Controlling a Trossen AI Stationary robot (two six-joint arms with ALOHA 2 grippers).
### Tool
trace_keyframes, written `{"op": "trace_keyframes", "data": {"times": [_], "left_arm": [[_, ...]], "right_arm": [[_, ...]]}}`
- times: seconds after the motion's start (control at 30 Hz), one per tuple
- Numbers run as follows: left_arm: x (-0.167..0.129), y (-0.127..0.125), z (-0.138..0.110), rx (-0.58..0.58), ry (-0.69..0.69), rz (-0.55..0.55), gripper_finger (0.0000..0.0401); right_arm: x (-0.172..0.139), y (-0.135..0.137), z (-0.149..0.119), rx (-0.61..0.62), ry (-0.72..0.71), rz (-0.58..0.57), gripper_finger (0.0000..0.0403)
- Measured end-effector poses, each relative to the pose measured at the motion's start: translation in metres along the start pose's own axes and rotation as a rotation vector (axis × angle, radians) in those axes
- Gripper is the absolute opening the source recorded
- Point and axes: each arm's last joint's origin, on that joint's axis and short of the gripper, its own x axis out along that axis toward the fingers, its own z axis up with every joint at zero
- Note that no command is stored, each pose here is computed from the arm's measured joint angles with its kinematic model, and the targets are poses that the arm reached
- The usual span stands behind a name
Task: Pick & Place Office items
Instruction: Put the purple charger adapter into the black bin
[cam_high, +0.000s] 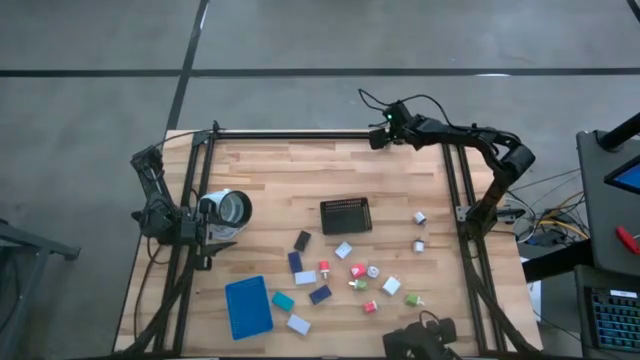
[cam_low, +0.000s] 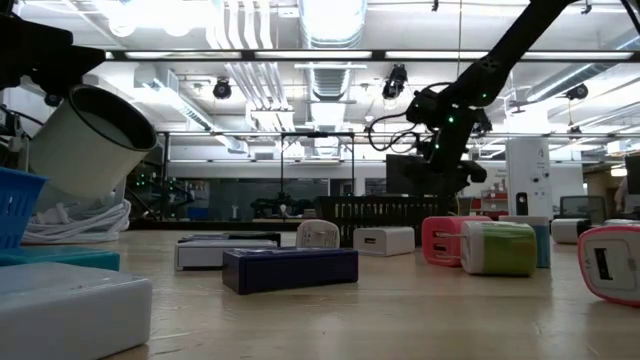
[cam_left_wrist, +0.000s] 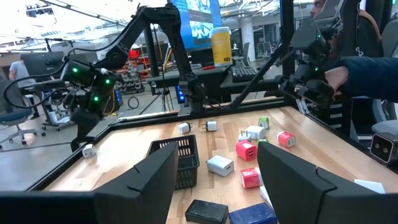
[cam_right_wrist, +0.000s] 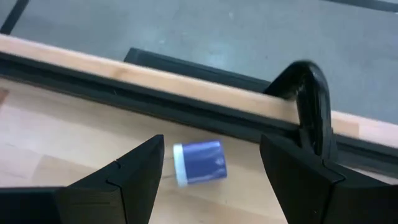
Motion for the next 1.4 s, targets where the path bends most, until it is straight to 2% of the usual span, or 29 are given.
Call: {"op": "trace_keyframes", "data": {"times": [0.2, 0.4, 0.77, 1.0, 1.4], "left_arm": [[0.000, 0.000, 0.000, 0.000, 0.000, 0.000, 0.0225], [0.000, 0.000, 0.000, 0.000, 0.000, 0.000, 0.0225], [0.000, 0.000, 0.000, 0.000, 0.000, 0.000, 0.0225], [0.000, 0.000, 0.000, 0.000, 0.000, 0.000, 0.0225], [0.000, 0.000, 0.000, 0.001, 0.000, 0.000, 0.0225]], "right_arm": [[0.005, -0.005, -0.009, -0.021, 0.006, -0.009, 0.0260], [0.009, -0.005, -0.015, -0.014, -0.008, 0.054, 0.0260], [0.010, -0.004, -0.014, -0.010, -0.021, 0.058, 0.0260], [0.040, -0.003, -0.029, -0.045, 0.045, 0.028, 0.0260], [0.044, 0.002, -0.013, -0.027, 0.024, 0.041, 0.0245]]}}
